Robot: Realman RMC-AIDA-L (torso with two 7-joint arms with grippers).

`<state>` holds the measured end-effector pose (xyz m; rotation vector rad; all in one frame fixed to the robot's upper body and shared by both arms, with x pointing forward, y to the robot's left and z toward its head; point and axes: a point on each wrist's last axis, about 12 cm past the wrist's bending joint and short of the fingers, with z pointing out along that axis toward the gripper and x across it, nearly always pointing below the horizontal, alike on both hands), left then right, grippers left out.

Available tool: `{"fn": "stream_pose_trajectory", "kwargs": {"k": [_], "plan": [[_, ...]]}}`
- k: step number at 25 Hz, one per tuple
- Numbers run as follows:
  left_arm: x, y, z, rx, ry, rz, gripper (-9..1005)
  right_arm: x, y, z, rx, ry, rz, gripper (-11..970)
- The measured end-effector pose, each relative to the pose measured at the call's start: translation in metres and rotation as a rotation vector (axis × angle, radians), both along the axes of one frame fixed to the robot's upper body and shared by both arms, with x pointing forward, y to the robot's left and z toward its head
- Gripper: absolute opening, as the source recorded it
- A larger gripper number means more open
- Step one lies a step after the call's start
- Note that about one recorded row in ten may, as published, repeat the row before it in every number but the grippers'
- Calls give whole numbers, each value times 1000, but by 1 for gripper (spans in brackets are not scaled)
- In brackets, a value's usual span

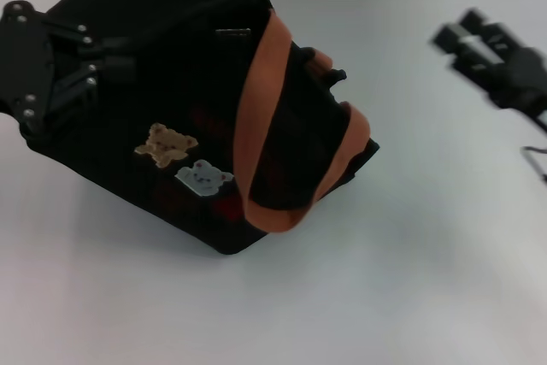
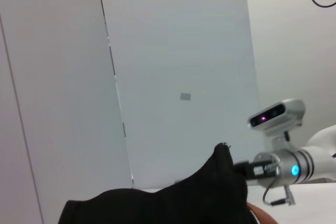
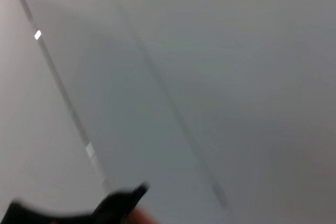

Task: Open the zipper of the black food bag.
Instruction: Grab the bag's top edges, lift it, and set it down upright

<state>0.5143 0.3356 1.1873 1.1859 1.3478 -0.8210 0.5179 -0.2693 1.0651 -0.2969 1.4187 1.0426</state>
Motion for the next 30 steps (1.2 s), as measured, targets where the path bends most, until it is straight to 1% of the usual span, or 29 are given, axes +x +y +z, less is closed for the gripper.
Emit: {"fn": "stream_pose_trajectory", "kwargs": {"k": [2, 5, 12, 15, 17, 18, 23, 25, 27, 30], "plan": [[0, -3, 0, -1, -3, -10, 83, 4, 13, -3, -28, 25, 56, 835], [0, -8, -2, -8, -6, -24, 83, 0, 27, -11, -80, 40, 121, 835], [2, -22, -6, -12, -8, -69, 84, -11, 49, -36, -174, 97, 116, 834], [2, -26, -7, -11, -7, -84, 84, -15, 56, -41, -200, 110, 141, 834], [2, -28, -7, -11, -6, -90, 84, -21, 60, -43, -195, 115, 177, 835], [2, -29, -7, -10, -6, -93, 84, -21, 60, -43, -195, 115, 177, 835], [1, -29, -9, -10, -8, -95, 84, -33, 63, -45, -193, 115, 241, 835], [0, -28, -10, -10, -6, -95, 84, -37, 60, -45, -184, 105, 242, 835], [-1, -29, -11, -9, -3, -98, 84, -41, 53, -43, -173, 72, 231, 834], [-1, -30, -12, -6, 1, -105, 83, -45, 41, -35, -165, -15, 218, 833]]}}
